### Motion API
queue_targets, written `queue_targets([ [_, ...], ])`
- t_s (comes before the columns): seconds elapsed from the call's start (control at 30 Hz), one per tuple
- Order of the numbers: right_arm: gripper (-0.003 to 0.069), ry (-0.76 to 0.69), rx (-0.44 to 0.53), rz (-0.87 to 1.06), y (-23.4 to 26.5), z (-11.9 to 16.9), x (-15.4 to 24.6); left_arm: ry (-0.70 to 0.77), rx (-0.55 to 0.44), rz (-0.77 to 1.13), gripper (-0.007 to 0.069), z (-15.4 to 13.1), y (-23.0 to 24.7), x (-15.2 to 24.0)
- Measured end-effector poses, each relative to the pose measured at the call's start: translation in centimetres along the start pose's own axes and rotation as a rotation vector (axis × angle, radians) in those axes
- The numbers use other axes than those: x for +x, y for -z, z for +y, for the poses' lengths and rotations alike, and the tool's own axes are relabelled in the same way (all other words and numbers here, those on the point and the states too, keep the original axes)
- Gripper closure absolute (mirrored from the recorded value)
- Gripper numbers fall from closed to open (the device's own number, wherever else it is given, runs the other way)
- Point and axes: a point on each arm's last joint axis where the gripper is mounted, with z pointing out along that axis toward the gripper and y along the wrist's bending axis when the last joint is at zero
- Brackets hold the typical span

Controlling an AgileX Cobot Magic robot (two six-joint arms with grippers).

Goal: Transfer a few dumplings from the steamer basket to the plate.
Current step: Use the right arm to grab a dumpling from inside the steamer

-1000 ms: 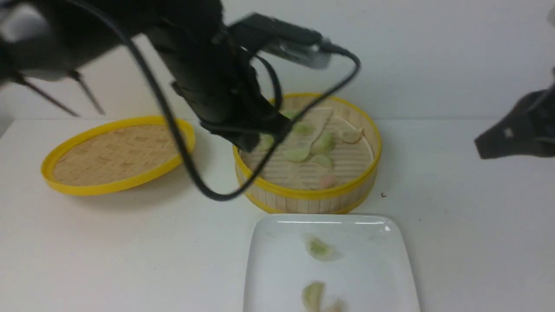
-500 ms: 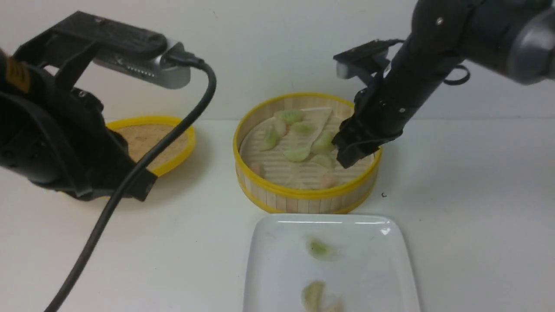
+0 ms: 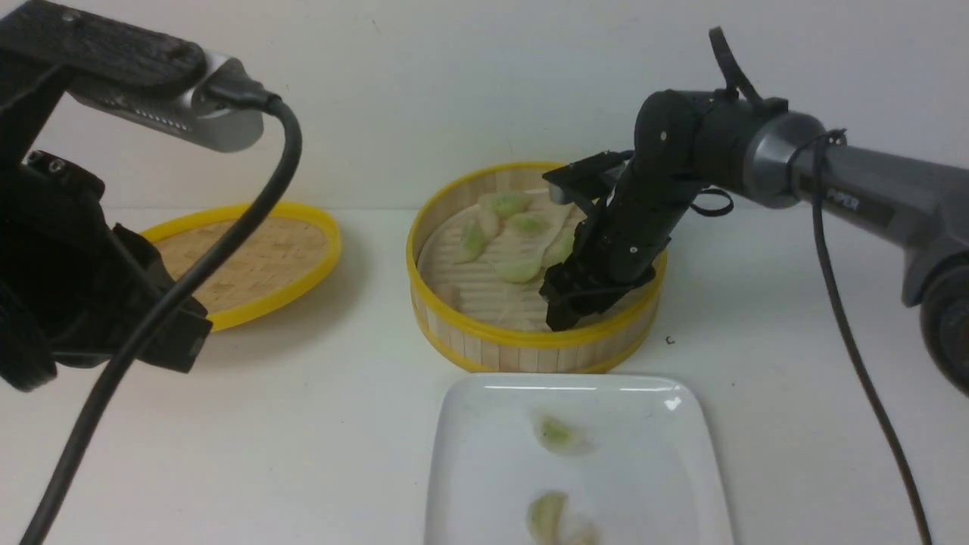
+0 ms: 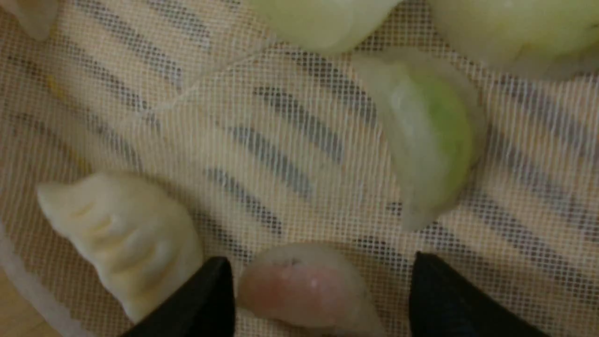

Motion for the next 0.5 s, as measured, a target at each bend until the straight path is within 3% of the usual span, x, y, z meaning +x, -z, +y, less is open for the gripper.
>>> queue_targets([
  [0.07,0.0318,-0.01,0.0,0.002,-0.2,0.1,0.0,-0.004,-0.012,0.0,0.0631,0.1,0.0,0.0],
  [0.3,0.0319,-0.025,-0.001,-0.011,1.8,0.6,-0.2,0.0,-0.035,0.001,0.0631,0.3,0.0,0.0],
  [0.5,0.0319,0.006,0.024,-0.115,10.7,2.6,-0.3,0.001,-0.034,0.001,0.0631,0.3,0.0,0.0],
])
